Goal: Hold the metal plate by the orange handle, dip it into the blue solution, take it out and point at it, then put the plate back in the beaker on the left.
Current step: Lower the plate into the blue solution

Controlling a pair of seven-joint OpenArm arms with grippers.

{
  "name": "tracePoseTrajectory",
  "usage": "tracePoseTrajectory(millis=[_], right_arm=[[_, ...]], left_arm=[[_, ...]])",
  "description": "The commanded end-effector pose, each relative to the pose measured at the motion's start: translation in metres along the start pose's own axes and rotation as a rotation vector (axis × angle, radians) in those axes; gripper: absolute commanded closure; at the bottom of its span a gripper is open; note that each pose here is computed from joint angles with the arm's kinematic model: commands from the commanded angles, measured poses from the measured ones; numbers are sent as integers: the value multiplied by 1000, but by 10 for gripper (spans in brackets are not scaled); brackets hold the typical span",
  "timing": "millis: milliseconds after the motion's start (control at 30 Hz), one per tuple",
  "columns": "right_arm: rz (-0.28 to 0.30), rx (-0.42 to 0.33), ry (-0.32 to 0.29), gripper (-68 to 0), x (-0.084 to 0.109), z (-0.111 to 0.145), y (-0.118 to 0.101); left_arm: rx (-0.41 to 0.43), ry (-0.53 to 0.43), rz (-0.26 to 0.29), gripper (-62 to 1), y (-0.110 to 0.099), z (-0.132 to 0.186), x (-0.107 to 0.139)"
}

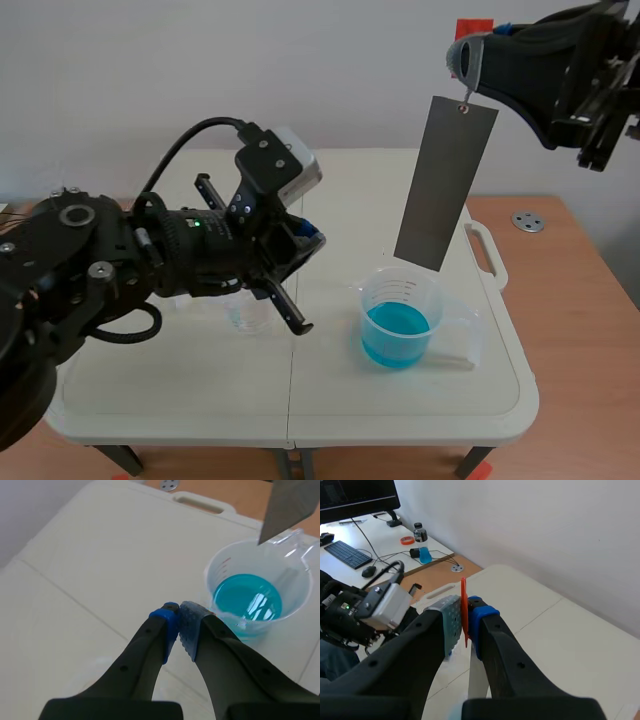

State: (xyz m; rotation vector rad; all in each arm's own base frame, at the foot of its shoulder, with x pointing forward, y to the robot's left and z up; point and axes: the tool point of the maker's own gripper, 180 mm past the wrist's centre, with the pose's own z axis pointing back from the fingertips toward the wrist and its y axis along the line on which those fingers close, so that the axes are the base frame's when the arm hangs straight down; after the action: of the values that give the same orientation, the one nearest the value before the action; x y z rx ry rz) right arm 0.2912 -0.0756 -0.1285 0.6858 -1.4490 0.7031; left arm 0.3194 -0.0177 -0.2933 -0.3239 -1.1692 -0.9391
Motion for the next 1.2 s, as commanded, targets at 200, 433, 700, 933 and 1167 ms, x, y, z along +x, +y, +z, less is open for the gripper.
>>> tracePoseTrajectory(millis=[200, 433, 700, 933, 1167], right_arm=[[32, 17, -38, -11, 14, 0, 3], [36, 11, -32, -11, 12, 0, 2], [43, -14, -25, -11, 5, -3, -1], [26, -8, -6, -11, -14, -10, -1], [16, -33, 10, -11, -29, -14, -5]], left_arm=[[125, -5, -21, -41, 29, 53, -23], [170, 76, 17, -41, 29, 107, -64], [186, 229, 123, -41, 10, 164, -116], [152, 364, 205, -41, -29, 205, -154], [96, 456, 275, -41, -68, 236, -174]])
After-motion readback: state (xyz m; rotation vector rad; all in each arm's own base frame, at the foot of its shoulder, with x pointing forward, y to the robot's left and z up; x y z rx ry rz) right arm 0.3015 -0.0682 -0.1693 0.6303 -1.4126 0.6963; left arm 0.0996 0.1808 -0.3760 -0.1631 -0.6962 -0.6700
